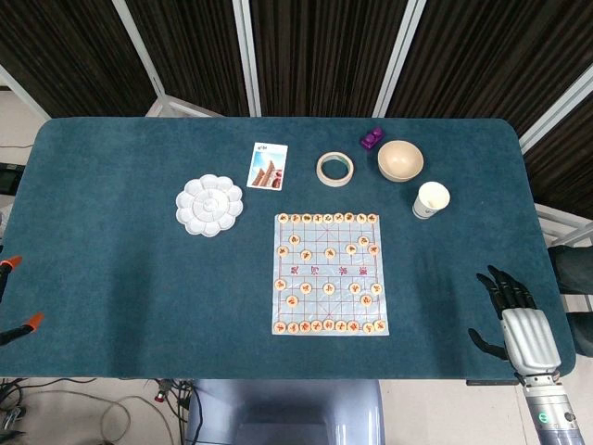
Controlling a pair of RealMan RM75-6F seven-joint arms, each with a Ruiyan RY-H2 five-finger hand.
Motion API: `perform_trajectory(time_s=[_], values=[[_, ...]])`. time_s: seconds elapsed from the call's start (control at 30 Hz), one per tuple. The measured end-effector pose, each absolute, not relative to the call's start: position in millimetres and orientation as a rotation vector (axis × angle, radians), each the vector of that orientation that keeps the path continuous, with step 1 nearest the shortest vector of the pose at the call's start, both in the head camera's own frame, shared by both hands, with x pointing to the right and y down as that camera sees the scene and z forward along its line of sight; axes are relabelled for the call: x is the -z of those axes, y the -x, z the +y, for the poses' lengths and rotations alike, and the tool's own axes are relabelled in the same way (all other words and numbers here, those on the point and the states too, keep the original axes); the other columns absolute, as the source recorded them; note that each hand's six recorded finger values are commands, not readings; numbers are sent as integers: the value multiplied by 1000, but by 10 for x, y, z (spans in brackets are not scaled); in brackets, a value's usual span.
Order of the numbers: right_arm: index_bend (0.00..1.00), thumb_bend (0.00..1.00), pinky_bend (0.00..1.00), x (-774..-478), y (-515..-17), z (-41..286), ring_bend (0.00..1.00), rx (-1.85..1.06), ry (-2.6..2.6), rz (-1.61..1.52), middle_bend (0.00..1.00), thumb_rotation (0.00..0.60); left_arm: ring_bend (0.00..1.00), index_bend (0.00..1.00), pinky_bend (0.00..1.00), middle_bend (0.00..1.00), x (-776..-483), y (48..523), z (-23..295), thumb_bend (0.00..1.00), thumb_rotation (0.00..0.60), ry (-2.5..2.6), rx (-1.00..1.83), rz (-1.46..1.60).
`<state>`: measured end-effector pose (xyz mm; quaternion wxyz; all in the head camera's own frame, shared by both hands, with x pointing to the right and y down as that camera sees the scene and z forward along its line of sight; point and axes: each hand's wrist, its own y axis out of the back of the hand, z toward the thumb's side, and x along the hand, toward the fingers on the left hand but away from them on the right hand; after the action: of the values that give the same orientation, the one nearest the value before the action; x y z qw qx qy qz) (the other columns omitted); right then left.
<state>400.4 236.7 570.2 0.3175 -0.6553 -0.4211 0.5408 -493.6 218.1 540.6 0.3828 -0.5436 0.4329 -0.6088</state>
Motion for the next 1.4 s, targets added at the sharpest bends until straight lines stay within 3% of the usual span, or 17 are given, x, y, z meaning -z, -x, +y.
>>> perform_trajectory(time_s=[0.83, 1.07, 1.4], values=[[97, 328, 126, -5760, -3888, 2394, 42, -1440, 1832, -1161, 9, 600, 0, 181, 0, 18, -5359, 4847, 2223, 0, 600, 1417, 1540, 1124], [101, 327, 126, -5811, -3733, 2153, 42, -1440, 1875, -1052, 10, 600, 0, 181, 0, 18, -5382, 4805, 2240, 0, 600, 1431, 1541, 1110], [195, 326, 126, -6092, -3422, 1623, 42, -1549, 1973, -851, 10, 600, 0, 181, 0, 19, -5434, 4772, 2257, 0, 600, 1423, 1562, 1090]])
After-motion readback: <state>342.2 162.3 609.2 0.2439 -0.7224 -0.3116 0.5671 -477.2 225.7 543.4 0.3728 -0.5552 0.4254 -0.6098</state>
